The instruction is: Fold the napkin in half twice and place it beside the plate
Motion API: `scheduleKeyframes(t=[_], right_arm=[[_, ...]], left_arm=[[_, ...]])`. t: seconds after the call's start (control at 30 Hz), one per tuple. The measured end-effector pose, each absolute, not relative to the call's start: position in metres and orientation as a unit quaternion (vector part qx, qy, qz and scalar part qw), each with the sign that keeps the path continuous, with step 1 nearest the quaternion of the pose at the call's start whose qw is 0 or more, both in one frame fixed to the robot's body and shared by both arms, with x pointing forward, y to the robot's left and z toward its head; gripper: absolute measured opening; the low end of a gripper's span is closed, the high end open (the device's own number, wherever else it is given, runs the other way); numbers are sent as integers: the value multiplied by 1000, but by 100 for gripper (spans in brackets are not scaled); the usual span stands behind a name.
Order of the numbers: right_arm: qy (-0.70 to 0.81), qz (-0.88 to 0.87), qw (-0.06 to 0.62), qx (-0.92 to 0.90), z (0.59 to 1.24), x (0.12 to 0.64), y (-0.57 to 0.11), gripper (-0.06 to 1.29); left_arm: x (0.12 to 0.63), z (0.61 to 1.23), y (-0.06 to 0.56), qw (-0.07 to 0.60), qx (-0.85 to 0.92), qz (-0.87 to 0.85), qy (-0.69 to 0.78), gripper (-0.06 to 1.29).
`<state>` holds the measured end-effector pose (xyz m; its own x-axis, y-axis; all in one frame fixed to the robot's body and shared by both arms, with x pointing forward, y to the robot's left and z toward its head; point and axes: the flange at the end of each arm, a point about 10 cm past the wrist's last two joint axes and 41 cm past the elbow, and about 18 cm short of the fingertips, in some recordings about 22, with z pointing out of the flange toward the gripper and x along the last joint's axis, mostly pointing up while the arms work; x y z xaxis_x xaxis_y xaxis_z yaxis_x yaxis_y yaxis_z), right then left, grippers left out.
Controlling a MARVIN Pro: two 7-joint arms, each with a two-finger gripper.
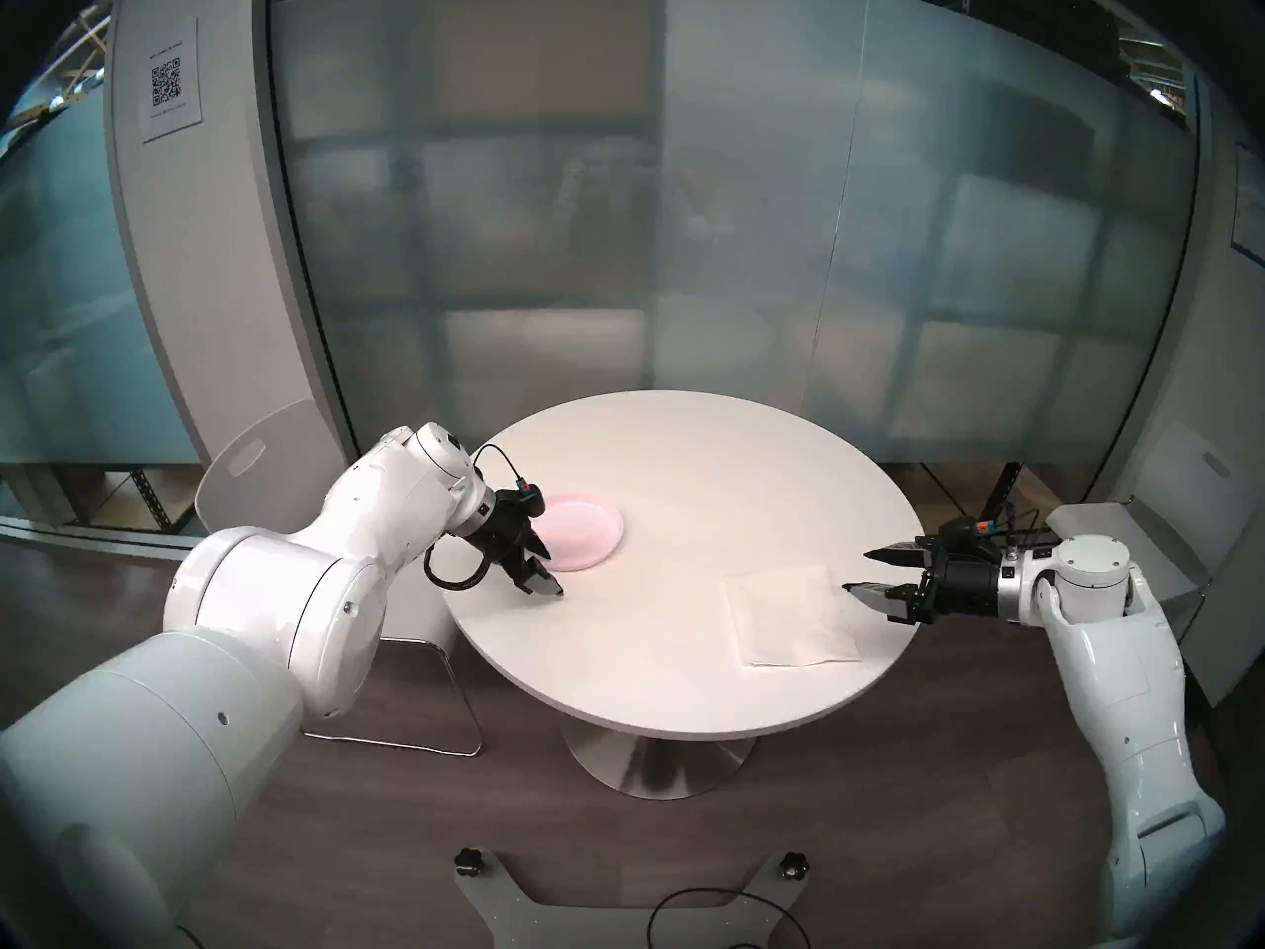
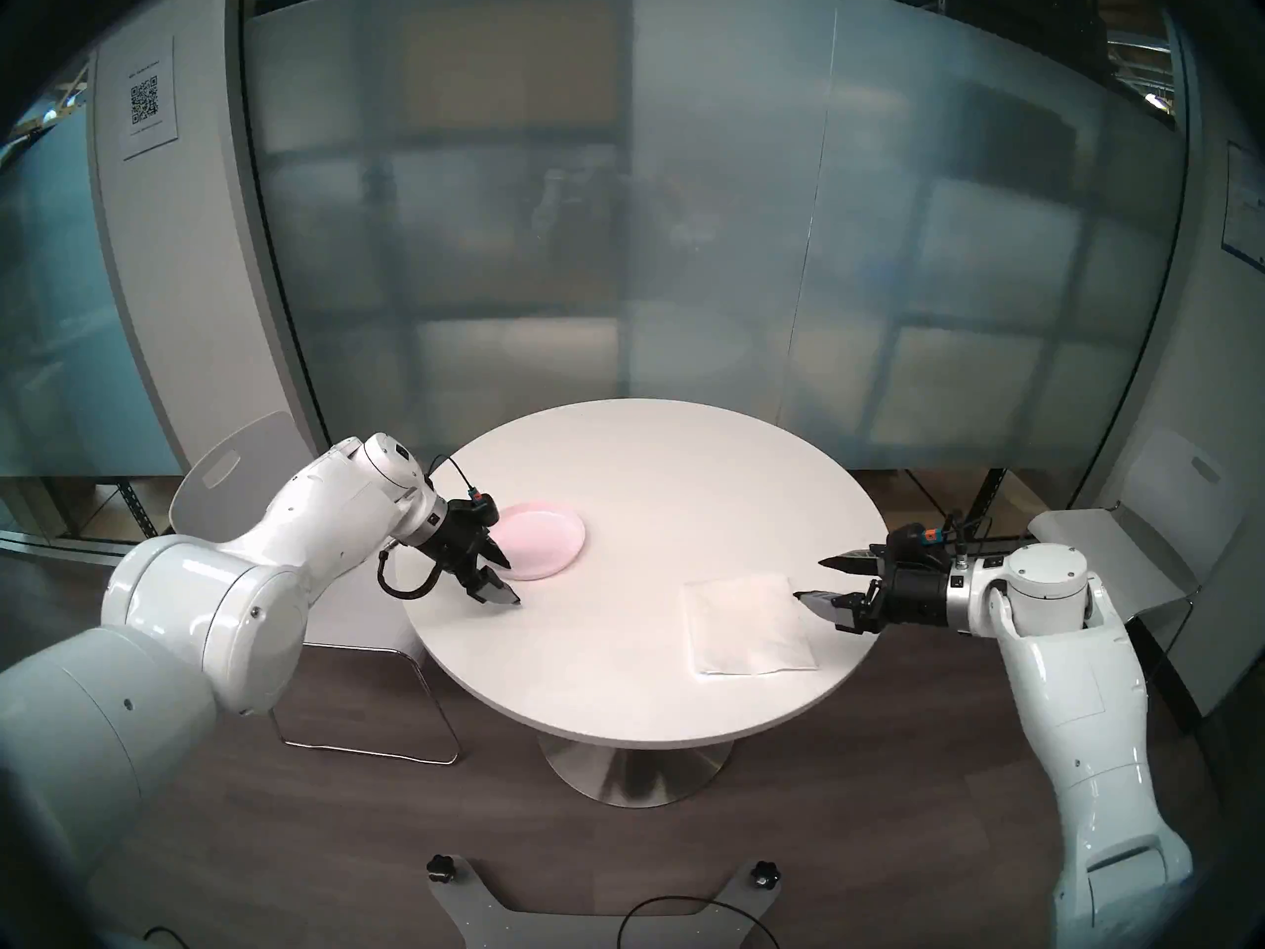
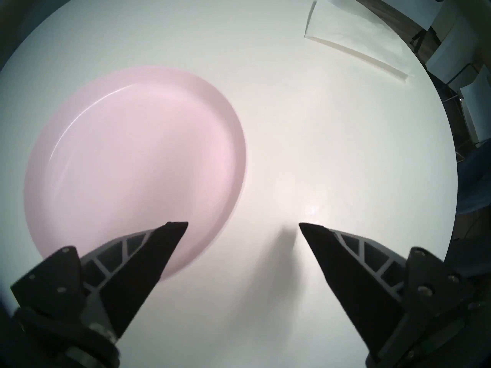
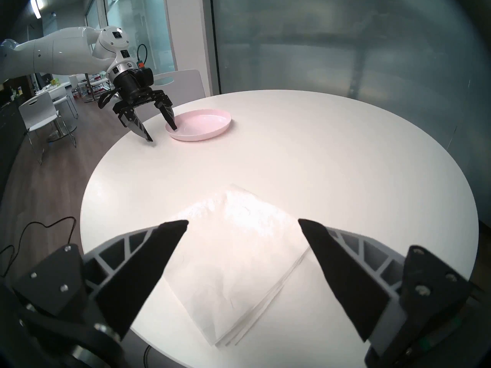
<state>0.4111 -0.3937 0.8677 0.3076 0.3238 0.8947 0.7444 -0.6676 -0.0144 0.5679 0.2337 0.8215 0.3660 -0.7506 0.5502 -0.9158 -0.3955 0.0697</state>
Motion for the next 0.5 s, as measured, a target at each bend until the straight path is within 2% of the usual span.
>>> scheduleKeyframes(t=[0.43, 0.5], right_arm=[[-343, -480, 220, -777, 868, 408, -397, 120], [-343, -480, 220, -777, 868, 408, -397, 120]], left_arm=[[572, 821, 229, 170, 811, 219, -516, 121], [572, 820, 229, 168, 811, 218, -517, 114]])
